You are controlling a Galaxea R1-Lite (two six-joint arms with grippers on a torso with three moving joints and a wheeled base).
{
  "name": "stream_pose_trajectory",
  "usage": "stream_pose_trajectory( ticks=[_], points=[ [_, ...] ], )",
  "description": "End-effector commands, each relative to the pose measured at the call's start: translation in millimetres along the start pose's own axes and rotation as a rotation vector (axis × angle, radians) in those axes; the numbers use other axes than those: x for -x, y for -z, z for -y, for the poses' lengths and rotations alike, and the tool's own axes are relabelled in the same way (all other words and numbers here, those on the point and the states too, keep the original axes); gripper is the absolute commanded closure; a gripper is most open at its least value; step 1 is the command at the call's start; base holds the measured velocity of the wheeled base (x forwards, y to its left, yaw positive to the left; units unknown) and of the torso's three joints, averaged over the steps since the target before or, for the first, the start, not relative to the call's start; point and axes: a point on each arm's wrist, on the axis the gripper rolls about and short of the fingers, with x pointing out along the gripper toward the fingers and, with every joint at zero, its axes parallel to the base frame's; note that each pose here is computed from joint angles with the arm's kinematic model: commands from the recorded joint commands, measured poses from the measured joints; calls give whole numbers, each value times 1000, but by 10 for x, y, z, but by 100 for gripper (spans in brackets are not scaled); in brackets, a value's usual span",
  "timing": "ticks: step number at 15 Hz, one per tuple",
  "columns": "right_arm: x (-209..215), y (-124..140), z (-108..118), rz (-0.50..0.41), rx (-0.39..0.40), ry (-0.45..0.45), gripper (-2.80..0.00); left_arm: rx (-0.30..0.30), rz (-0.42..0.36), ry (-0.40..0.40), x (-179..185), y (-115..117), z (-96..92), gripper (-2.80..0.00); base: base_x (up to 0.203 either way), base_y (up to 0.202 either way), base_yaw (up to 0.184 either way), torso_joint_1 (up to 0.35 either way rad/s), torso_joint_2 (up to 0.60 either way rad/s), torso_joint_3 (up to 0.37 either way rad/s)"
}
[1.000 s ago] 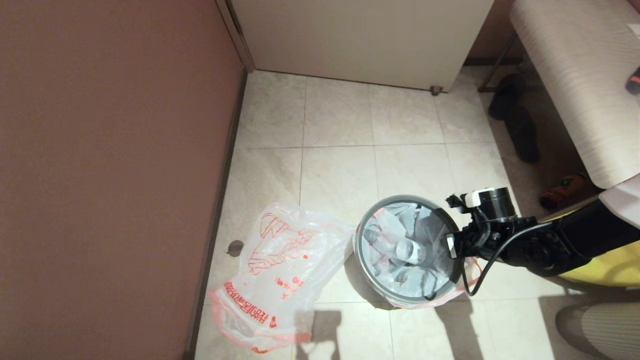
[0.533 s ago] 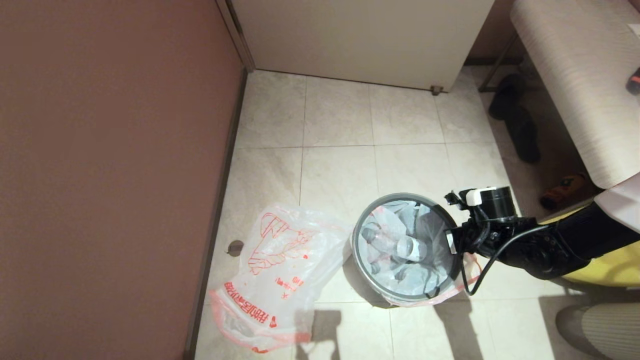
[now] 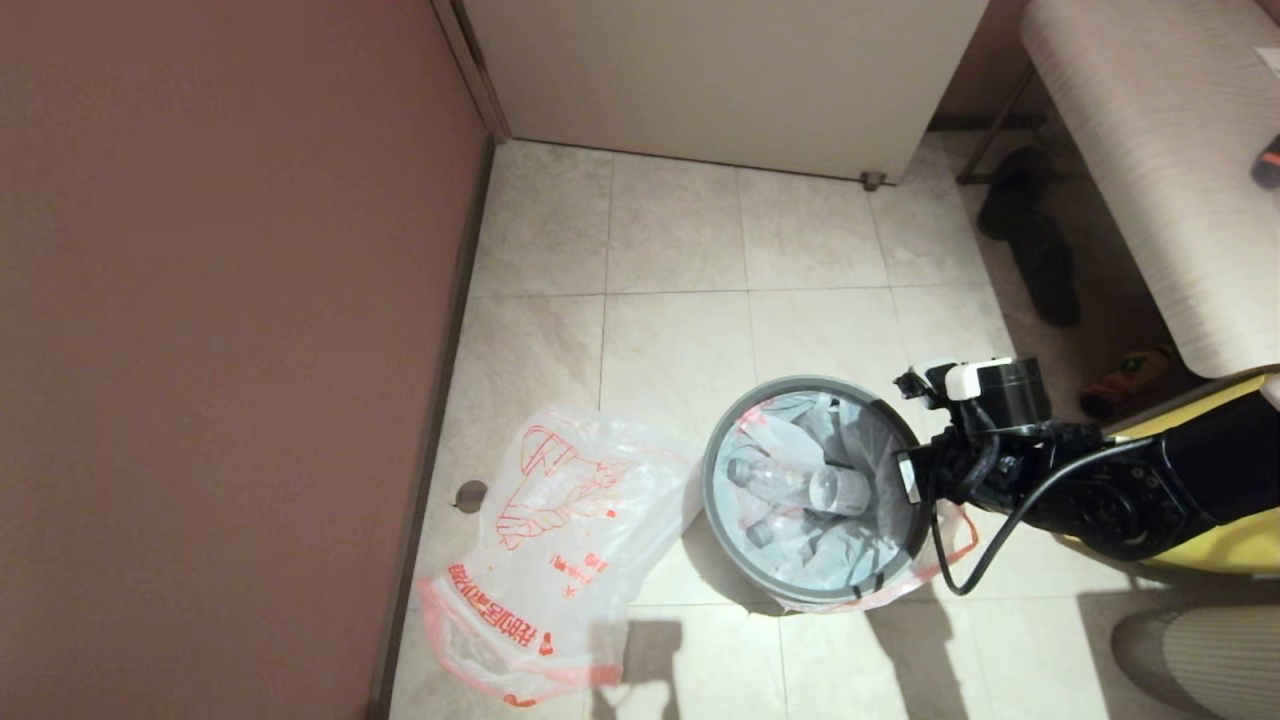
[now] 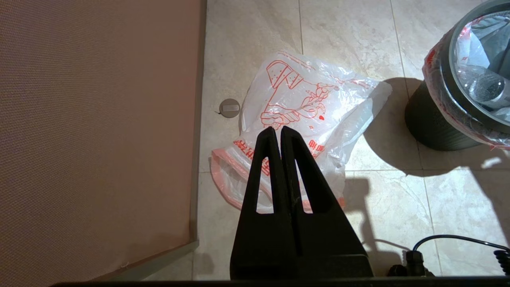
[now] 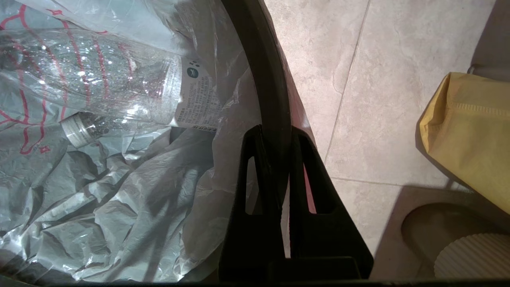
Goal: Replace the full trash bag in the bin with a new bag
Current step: Place the trash can ring on the floor
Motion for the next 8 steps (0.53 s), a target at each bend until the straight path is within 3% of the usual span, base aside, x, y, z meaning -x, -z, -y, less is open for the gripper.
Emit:
stream_pose_trajectory(
  ticks=[1,2,4,8],
  points=[
    [-75,43,43,-16,-12,-1,0,0,1,-1,1,-1,0,0,0,0,0,0,0,0],
    [-76,64,43,-24,-39,-17,0,0,1,-1,1,-1,0,0,0,0,0,0,0,0],
    [-207,222,119,-76,6,14,0,0,1,-1,1,-1,0,0,0,0,0,0,0,0],
    [-388,340,194,-23,24,64,0,0,1,-1,1,-1,0,0,0,0,0,0,0,0]
  ],
)
